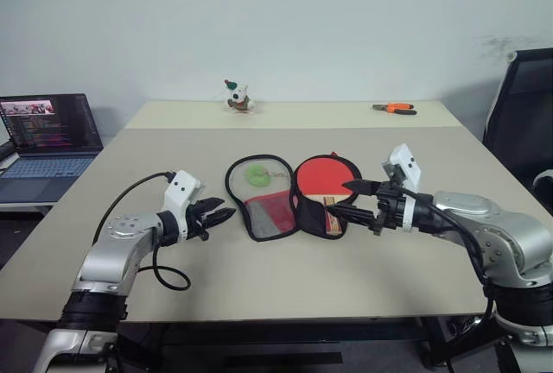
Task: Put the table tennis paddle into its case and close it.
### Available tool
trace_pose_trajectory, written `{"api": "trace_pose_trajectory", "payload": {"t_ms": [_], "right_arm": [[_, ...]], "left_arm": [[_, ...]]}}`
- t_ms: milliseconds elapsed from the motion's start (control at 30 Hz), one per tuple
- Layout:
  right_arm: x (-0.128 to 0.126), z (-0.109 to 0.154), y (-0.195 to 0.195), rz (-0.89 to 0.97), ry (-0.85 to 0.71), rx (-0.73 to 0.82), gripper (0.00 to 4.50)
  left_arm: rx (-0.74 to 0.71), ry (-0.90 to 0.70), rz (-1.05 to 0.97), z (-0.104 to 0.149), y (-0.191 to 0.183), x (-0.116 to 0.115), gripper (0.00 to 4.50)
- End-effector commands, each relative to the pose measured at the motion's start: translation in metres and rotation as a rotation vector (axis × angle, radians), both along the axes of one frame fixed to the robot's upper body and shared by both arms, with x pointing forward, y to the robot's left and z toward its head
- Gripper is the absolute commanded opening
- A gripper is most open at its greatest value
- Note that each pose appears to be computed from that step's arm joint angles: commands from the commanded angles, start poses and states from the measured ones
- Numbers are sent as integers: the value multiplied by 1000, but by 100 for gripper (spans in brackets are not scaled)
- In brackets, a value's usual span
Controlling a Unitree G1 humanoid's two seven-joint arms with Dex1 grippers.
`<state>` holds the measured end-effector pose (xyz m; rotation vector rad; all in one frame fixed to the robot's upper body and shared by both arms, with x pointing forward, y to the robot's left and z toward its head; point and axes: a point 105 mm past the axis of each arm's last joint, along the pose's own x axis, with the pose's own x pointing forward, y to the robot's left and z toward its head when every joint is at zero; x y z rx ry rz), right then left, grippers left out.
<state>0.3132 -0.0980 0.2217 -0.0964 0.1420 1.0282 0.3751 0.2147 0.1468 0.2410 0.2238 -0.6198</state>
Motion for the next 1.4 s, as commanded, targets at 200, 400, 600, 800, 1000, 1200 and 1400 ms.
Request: {"api": "trace_pose_trajectory", "payload": {"t_ms": [200, 400, 600, 800, 1000, 1200, 1400], "right_arm": [[-1, 15, -5, -8, -82, 3, 450], [-2, 14, -8, -21, -86, -5, 450], [-3, 13, -9, -27, -89, -10, 450], [-1, 14, -14, -38, -96, -23, 450], [-2, 17, -33, -84, -86, -34, 450], [-4, 19, -55, -150, -100, -75, 450], [0, 18, -66, -213, -101, -85, 450]], "left_arm": [[87, -23, 129, -10, 2, 45, 1], [153, -19, 174, -18, 8, 56, 1], [143, -22, 164, -19, -4, 64, 1], [101, -38, 120, -8, -30, 75, 1], [31, -157, -37, 43, -89, 85, 1], [-43, -249, -203, 92, -157, 83, 1], [-44, -268, -308, 98, -199, 75, 1]]}}
